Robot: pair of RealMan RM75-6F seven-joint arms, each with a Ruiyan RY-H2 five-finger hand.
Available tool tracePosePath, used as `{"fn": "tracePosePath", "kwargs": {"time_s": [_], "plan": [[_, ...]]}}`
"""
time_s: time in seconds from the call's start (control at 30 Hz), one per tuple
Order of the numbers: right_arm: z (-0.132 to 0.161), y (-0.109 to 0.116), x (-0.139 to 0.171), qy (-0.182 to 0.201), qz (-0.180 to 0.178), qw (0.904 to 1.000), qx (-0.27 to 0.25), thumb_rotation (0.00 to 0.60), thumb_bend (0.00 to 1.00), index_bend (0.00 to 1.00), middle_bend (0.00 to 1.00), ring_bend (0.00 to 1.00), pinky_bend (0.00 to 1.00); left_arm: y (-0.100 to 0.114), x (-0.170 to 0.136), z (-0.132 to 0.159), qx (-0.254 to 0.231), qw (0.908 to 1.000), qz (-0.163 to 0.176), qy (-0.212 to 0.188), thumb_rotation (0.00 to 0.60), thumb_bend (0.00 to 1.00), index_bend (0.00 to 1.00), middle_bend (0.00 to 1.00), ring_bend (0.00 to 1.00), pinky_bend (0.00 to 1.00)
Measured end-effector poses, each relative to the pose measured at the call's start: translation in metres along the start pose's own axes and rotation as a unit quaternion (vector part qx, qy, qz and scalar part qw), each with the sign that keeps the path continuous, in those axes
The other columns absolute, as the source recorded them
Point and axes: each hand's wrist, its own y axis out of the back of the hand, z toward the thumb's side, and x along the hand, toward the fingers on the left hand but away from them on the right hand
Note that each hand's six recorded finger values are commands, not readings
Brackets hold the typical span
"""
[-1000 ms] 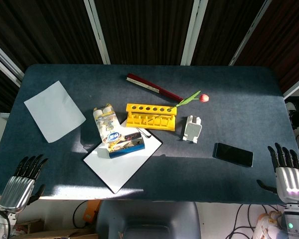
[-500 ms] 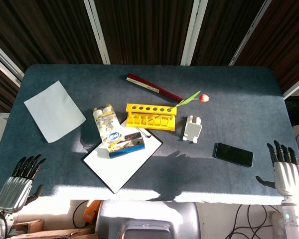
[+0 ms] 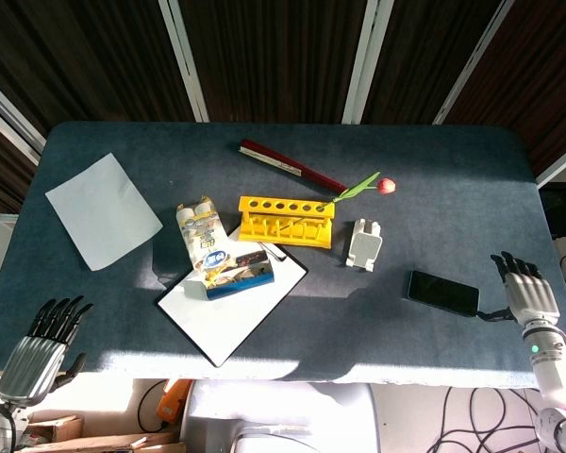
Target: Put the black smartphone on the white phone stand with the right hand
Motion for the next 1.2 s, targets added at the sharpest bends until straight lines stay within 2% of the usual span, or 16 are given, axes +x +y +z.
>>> {"fn": "tracePosePath", "kwargs": {"time_s": [0.23,0.6,0.83,1.2], "plan": [[0.015,0.009,-0.023,0.010,0.028,0.9992,0.026,0.600,0.23,0.25,0.17,0.00,0.03,0.000,-0.001,0.000,0.002,1.0000,0.001,0.002,0.600,0.37,0.00,0.00,0.00,0.00],[0.034,-0.012,-0.035,0.024,0.055,0.9981,0.012,0.600,0.25,0.38,0.22,0.04,0.10,-0.002,-0.001,0.002,0.004,1.0000,-0.002,-0.002,0.600,0.37,0.00,0.00,0.00,0.00],[0.042,-0.021,-0.037,0.035,0.070,0.9969,0.005,0.600,0.26,0.40,0.23,0.05,0.11,0.000,-0.002,0.001,0.005,1.0000,-0.001,-0.001,0.600,0.37,0.00,0.00,0.00,0.00],[0.055,-0.025,-0.041,0.043,0.069,0.9966,0.010,0.600,0.26,0.41,0.24,0.06,0.13,0.001,-0.003,0.001,0.003,1.0000,0.002,-0.002,0.600,0.37,0.00,0.00,0.00,0.00]]}}
